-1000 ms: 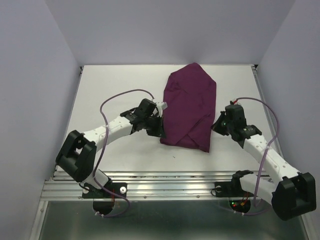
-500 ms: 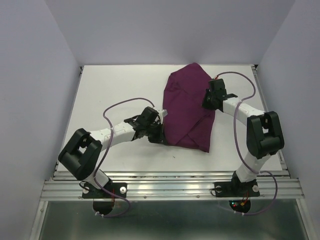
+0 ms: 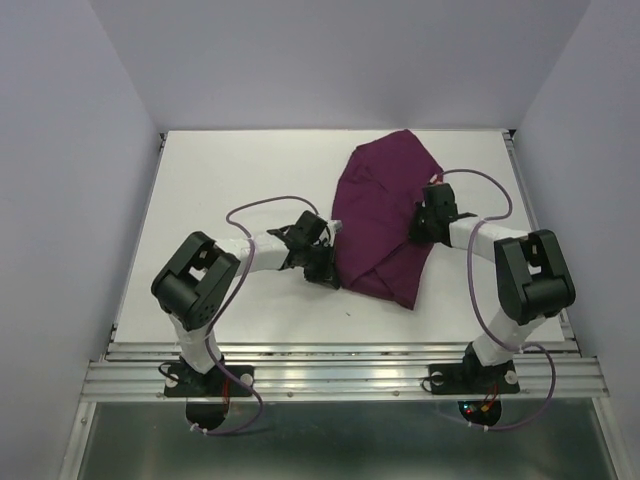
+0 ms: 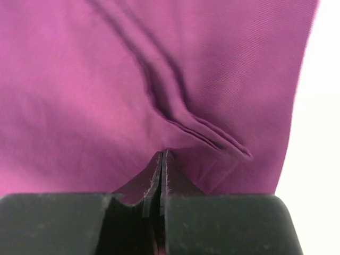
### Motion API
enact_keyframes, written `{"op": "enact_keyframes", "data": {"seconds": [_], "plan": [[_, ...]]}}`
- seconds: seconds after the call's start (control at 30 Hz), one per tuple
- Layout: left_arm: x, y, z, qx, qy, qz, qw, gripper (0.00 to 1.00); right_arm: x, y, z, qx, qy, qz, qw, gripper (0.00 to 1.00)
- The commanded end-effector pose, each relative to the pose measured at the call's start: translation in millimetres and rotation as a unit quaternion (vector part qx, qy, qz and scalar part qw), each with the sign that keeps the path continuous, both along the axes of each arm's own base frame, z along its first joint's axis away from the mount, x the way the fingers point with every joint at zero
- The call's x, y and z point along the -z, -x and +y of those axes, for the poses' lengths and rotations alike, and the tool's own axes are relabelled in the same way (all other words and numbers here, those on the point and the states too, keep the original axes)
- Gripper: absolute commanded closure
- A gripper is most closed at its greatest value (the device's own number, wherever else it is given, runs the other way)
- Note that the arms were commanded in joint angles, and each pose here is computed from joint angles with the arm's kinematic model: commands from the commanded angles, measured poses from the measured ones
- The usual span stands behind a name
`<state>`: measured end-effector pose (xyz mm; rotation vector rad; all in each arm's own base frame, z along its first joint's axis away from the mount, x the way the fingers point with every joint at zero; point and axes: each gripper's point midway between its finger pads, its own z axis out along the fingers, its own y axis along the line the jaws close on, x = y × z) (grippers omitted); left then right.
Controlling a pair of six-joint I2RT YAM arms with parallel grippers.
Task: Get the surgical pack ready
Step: Pack the surgical kit at the center of the board.
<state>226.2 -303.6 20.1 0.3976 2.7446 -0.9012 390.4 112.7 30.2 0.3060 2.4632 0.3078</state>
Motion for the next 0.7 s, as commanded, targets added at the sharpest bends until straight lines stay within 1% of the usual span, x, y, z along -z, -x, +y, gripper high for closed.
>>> {"op": "enact_keyframes", "data": {"seconds": [0.0, 0.03, 0.07, 0.1, 0.13, 0.17, 0.2, 0.23, 0.27, 0.3, 0.37, 0.4, 0.43, 0.47, 0.5, 0.57, 0.6, 0.67], "plan": [[-12, -59, 3, -0.022, -0.004, -0.063, 0.998, 1.0, 8, 42, 9, -0.013, -0.049, 0.032, 0.998, 0.99], [-13, -66, 3, -0.023, -0.006, -0.064, 0.998, 1.0, 16, 57, 9, -0.006, -0.06, 0.045, 0.997, 0.99], [-15, -75, 2, -0.026, -0.006, -0.068, 0.997, 1.0, 9, 62, 12, -0.006, -0.076, 0.037, 0.996, 0.99], [-17, -93, 2, -0.03, -0.013, -0.075, 0.997, 1.0, 7, 68, 17, -0.002, -0.09, 0.039, 0.995, 0.99], [-18, -103, 2, -0.033, -0.016, -0.08, 0.996, 1.0, 6, 74, 21, -0.001, -0.1, 0.039, 0.994, 0.99], [-22, -114, 1, -0.036, -0.017, -0.087, 0.995, 1.0, 6, 89, 29, -0.01, -0.109, 0.041, 0.993, 0.99], [-28, -132, -5, -0.039, -0.015, -0.097, 0.994, 1.0, 4, 95, 34, -0.011, -0.119, 0.041, 0.992, 0.99], [-30, -147, -1, -0.051, -0.016, -0.103, 0.993, 1.0, 0, 100, 42, -0.003, -0.136, 0.041, 0.99, 0.99], [-34, -159, -2, -0.057, -0.013, -0.109, 0.992, 1.0, 5, 114, 50, -0.01, -0.142, 0.05, 0.989, 0.99], [-43, -179, -8, -0.06, -0.005, -0.124, 0.99, 1.0, -1, 116, 55, -0.012, -0.152, 0.041, 0.988, 0.99], [-50, -194, -3, -0.068, -0.011, -0.127, 0.989, 1.0, -3, 119, 55, 0.001, -0.158, 0.042, 0.987, 0.99], [-61, -202, -3, -0.069, -0.013, -0.134, 0.988, 1.0, -11, 116, 54, 0.005, -0.158, 0.031, 0.987, 0.99], [-66, -206, 0, -0.07, -0.019, -0.144, 0.987, 1.0, -12, 118, 49, 0.01, -0.145, 0.034, 0.989, 0.99], [-77, -210, 5, -0.075, -0.02, -0.153, 0.985, 1.0, -15, 112, 40, 0.027, -0.124, 0.02, 0.992, 0.99], [-83, -210, 10, -0.077, -0.023, -0.157, 0.984, 1.0, -27, 103, 38, 0.031, -0.117, 0.005, 0.993, 0.99], [-87, -206, 22, -0.086, -0.035, -0.159, 0.983, 1.0, -37, 95, 26, 0.042, -0.08, -0.011, 0.996, 0.99], [-100, -205, 28, -0.091, -0.033, -0.17, 0.981, 1.0, -42, 91, 24, 0.042, -0.072, -0.016, 0.996, 0.99], [-91, -191, 40, -0.098, -0.044, -0.16, 0.981, 1.0, -52, 82, 21, 0.042, -0.053, -0.026, 0.997, 0.99]]}}
